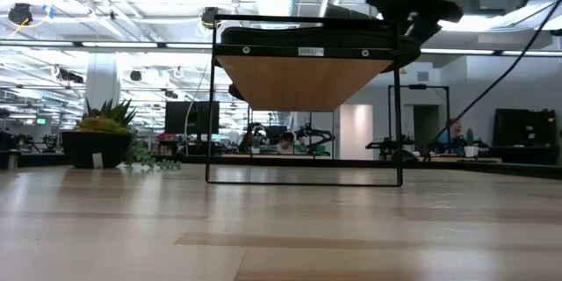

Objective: Pick and place slides into the shelf
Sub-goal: Put the black slide on the shelf

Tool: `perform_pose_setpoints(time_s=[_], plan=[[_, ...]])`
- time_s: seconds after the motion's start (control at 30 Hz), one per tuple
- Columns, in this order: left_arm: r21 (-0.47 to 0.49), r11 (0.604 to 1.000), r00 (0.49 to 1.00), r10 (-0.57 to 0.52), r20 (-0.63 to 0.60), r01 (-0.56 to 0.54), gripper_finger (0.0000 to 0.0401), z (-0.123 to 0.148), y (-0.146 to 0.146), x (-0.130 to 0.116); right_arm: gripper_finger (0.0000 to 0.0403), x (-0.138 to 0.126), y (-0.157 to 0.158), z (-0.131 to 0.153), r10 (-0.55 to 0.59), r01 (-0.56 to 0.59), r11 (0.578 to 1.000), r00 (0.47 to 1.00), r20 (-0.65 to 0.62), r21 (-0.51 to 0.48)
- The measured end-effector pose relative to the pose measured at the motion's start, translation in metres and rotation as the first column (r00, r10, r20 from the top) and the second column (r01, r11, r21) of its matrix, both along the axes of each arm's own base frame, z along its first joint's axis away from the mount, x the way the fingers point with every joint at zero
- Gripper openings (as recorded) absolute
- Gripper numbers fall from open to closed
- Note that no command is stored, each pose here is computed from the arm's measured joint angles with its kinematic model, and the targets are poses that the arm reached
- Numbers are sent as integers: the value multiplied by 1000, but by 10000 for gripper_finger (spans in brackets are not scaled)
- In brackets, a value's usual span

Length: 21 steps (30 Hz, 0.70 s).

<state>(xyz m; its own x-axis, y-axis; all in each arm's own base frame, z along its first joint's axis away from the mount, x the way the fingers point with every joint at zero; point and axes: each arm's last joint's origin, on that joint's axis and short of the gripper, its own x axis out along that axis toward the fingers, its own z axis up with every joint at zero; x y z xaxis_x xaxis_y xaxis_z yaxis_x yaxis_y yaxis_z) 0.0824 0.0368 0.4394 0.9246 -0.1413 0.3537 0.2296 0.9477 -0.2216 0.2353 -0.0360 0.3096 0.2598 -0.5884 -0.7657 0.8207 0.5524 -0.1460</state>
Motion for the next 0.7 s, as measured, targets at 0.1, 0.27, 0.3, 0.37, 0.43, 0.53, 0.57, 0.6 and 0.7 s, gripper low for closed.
perform_pose_setpoints(time_s=[0.1, 0.27, 0.3, 0.37, 0.43, 0.53, 0.57, 0.6, 0.7], plan=[[10, 998, 996, 60, 62, -61, 265, 4, -9, -14, 173, 13, -6, 4, 28, -29, 999, 998, -47, -14], [30, 984, 976, 172, 132, -178, 265, 6, -14, -26, 18, 25, -23, 40, 157, -167, 982, 980, -119, -82], [37, 980, 972, 190, 138, -196, 265, 6, -14, -26, 17, 25, -27, 51, 186, -197, 975, 976, -114, -98], [50, 974, 967, 213, 141, -221, 265, 6, -13, -26, 7, 23, -36, 67, 263, -275, 956, 958, -118, -104], [58, 969, 963, 232, 138, -242, 265, 5, -12, -25, 3, 21, -47, 80, 431, -434, 900, 899, -74, -40], [94, 959, 959, 257, 117, -268, 265, 3, -10, -23, 2, 11, -67, 91, 664, -669, 739, 743, 78, 78], [100, 956, 959, 265, 105, -275, 265, 2, -10, -22, 1, 7, -74, 93, 714, -721, 689, 693, 101, 80], [100, 953, 957, 277, 92, -286, 265, 0, -9, -21, 1, 3, -79, 93, 757, -764, 640, 646, 101, 87], [102, 939, 944, 323, 63, -328, 265, -3, -6, -19, 0, -10, -96, 87, 820, -815, 567, 572, 9, 124]])
